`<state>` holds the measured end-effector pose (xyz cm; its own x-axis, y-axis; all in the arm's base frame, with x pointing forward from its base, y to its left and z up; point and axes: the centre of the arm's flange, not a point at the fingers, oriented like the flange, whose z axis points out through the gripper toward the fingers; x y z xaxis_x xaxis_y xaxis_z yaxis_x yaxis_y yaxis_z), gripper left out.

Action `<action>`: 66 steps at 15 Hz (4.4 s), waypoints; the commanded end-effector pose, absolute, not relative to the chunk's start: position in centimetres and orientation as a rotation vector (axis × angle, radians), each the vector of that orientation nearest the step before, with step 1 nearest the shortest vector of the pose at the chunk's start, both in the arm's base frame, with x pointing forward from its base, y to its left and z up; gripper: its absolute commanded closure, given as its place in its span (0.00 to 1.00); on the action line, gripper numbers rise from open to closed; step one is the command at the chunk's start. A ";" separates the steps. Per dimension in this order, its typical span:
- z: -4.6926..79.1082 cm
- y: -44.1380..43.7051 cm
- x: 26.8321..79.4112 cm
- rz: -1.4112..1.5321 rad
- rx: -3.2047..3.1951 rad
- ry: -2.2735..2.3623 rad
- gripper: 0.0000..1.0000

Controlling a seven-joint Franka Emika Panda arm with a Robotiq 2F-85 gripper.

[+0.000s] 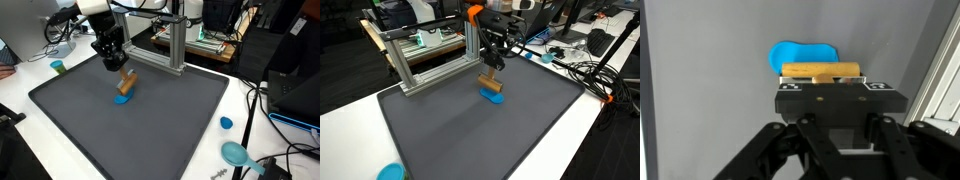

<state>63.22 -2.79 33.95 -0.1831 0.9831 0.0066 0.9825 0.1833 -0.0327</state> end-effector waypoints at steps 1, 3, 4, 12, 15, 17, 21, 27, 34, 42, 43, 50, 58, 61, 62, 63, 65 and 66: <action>32.8 -3.2 63.6 -0.016 -1.944 -2.469 0.78; 32.3 -3.3 63.8 -0.049 -1.931 -2.501 0.78; 32.2 -3.4 63.9 -0.041 -1.926 -2.515 0.78; 30.5 -3.6 63.6 0.024 -1.835 -2.539 0.78; 29.2 -3.6 63.3 0.010 -1.855 -2.504 0.78; 28.6 -3.6 63.2 -0.008 -1.867 -2.494 0.78; 28.2 -3.1 62.8 -0.069 -1.800 -2.426 0.78; 27.6 -2.2 62.8 -0.119 -1.768 -2.390 0.78; 35.1 -5.8 62.7 -0.267 -1.826 -2.446 0.78; 32.3 -6.0 63.8 -0.190 -1.878 -2.381 0.78; 31.6 -6.2 63.8 -0.180 -1.884 -2.368 0.78; 30.6 -6.8 63.5 -0.179 -1.914 -2.332 0.53; 28.6 -8.6 64.3 -0.096 -2.011 -2.300 0.78; 28.3 -9.2 64.3 -0.042 -2.053 -2.289 0.78; 28.2 -9.3 64.3 -0.026 -2.053 -2.281 0.78; 27.9 -9.1 64.2 -0.008 -2.048 -2.279 0.78; 27.3 -8.5 64.0 0.007 -2.027 -2.277 0.78; 27.0 -8.2 63.9 0.012 -2.019 -2.278 0.78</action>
